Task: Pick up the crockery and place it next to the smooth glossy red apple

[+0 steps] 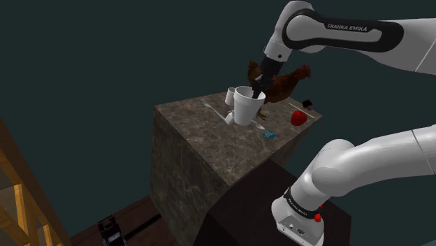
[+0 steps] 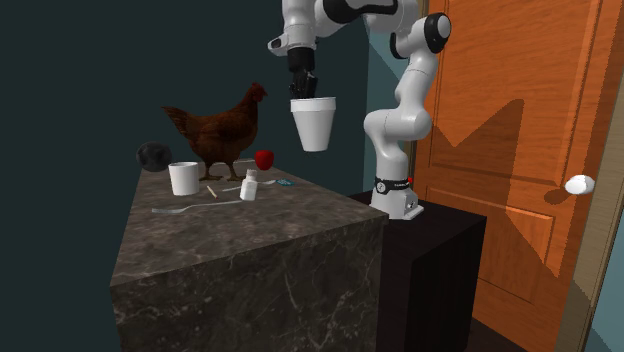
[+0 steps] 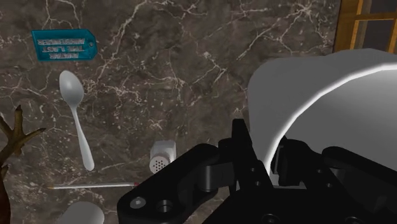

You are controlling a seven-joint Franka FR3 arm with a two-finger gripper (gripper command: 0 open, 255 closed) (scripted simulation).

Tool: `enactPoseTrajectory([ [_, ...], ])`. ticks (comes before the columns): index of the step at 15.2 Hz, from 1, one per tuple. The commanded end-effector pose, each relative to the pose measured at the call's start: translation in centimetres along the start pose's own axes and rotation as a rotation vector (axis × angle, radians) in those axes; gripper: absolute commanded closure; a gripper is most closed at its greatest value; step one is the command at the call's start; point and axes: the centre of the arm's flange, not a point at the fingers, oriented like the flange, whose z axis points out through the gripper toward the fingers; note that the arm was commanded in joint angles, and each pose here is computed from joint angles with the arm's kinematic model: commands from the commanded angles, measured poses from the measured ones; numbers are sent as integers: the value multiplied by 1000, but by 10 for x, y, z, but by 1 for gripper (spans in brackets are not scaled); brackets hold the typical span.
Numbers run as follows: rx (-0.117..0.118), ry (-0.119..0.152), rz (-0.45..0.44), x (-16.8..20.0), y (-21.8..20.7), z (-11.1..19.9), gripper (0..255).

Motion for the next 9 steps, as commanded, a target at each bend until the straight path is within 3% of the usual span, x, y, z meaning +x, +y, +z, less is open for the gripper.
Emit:
enactPoseTrajectory([
  [1,0,0,0,1,-1,-10,255],
  [7,0,0,0,0,-3,-38,255],
  [9,0,0,0,2,23,-40,255],
])
